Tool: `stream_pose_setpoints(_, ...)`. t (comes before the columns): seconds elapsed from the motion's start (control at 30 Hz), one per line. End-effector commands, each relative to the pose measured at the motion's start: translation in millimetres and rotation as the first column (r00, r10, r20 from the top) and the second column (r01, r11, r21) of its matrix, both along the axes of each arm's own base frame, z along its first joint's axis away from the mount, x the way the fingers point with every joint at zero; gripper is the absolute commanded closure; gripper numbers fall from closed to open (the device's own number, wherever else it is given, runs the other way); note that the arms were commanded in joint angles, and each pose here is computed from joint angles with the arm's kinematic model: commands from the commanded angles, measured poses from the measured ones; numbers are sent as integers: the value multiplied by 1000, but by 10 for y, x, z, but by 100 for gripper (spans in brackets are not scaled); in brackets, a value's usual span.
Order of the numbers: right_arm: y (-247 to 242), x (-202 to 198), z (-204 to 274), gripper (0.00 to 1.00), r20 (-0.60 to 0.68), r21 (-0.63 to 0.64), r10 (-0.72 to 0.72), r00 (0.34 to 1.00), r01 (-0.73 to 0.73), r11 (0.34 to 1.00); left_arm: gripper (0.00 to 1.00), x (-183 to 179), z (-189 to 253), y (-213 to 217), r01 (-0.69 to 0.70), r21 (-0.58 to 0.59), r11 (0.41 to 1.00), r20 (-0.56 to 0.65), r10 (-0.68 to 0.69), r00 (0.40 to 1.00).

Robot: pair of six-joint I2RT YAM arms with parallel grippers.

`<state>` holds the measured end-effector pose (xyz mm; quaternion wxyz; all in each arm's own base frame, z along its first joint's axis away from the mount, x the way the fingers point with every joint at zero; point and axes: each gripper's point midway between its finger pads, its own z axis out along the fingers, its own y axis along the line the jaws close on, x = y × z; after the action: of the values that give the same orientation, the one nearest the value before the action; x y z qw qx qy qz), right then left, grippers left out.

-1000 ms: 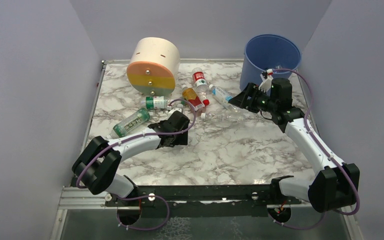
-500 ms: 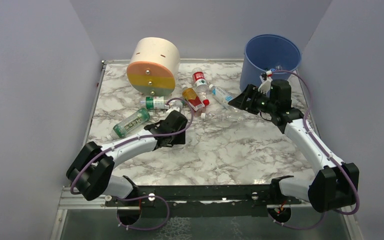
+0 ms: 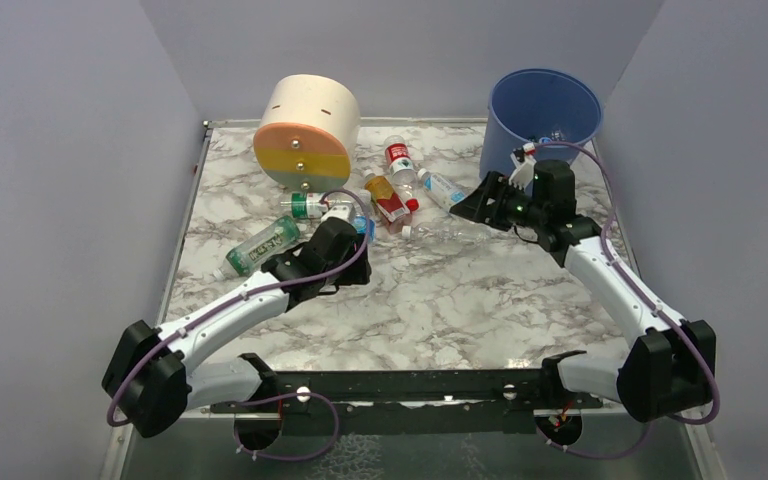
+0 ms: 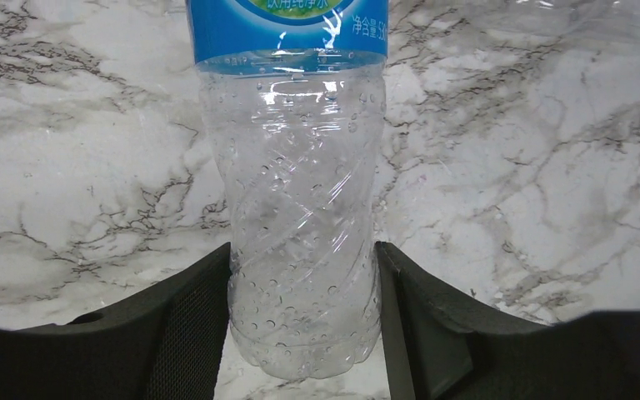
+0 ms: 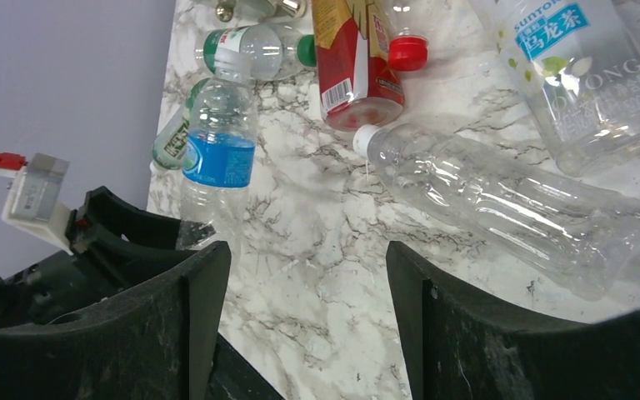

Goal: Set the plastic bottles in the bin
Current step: Pick up the plastic bottle at the center of the board.

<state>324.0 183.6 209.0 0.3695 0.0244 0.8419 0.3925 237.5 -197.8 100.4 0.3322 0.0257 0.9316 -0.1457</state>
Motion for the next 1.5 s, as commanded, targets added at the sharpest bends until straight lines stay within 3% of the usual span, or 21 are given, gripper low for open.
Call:
stream_pose_setpoints(0.0,153,10,107,28,26,32,48,999,-49,998,38,-106,226,-133,88,-87,992,26,-86,996)
stream_pose_setpoints(0.2,375,-30,183,24,38,72,112,993,-114,991,38,-201,423,-319,215,-177,960,85,-203,976)
stream_pose_setpoints(0.23,411,-38,207,19,45,76,121,992,-124,989,38,-215,446,-343,232,-188,955,92,-218,972)
stream_pose_setpoints(0.27,447,-46,222,4,50,78,130,990,-134,988,38,-229,470,-368,246,-199,948,97,-231,968)
stream_pose_setpoints(0.3,482,-51,240,0,54,81,139,989,-143,986,38,-245,497,-396,263,-211,941,103,-246,964)
stream_pose_setpoints(0.83,985,-75,176,0,-6,137,254,967,-251,958,39,-417,759,-683,441,-310,842,191,-399,897)
stream_pose_setpoints(1.23,1274,-179,137,0,-17,146,316,949,-310,940,39,-402,749,-724,453,-302,839,193,-411,891)
stream_pose_setpoints(1.47,1314,-199,111,7,-22,145,325,946,-318,937,39,-392,731,-745,452,-297,841,189,-412,891)
